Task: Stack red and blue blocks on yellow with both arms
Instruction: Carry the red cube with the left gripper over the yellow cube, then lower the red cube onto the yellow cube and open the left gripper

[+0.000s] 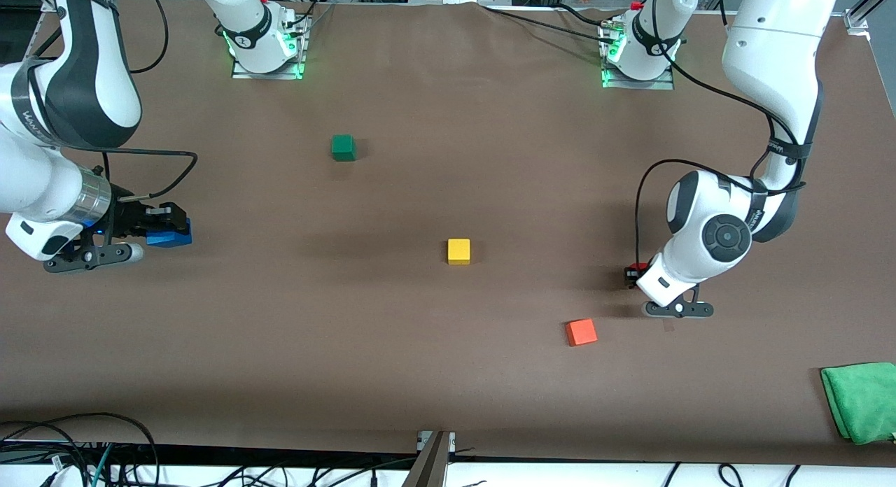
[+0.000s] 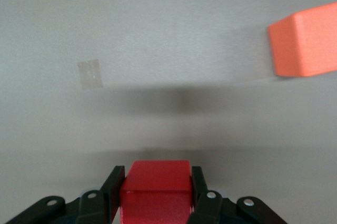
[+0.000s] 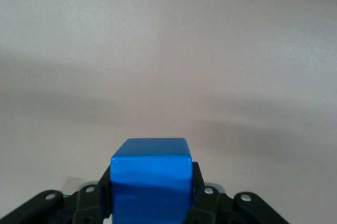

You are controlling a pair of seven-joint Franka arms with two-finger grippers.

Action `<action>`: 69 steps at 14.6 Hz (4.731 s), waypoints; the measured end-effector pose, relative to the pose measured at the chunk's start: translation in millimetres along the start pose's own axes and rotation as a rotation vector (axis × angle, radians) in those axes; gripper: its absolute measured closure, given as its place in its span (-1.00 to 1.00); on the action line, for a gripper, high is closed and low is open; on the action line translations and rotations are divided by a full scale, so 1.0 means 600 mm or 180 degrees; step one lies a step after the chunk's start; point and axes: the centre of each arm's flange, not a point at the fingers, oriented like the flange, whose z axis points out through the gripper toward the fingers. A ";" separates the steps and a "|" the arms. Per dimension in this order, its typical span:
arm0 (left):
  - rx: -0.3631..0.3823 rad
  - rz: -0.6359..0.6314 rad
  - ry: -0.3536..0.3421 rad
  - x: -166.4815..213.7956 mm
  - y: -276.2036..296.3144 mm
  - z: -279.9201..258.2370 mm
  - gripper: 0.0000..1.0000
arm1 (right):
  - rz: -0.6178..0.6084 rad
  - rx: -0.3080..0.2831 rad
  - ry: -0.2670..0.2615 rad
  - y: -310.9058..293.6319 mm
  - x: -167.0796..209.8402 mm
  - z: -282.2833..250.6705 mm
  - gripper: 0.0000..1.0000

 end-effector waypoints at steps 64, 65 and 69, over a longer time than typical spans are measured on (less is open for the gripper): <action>-0.0055 -0.2573 0.0501 -0.145 0.644 -0.066 -0.11 | 0.0024 0.0004 -0.0056 0.008 -0.001 0.008 -0.11; -0.0052 -0.2568 0.0499 -0.148 0.648 -0.065 -0.11 | 0.0024 0.0004 -0.0056 0.008 -0.001 0.008 -0.11; -0.0076 -0.2573 0.0520 -0.149 0.653 -0.069 -0.11 | 0.0024 0.0004 -0.0056 0.008 -0.001 0.008 -0.11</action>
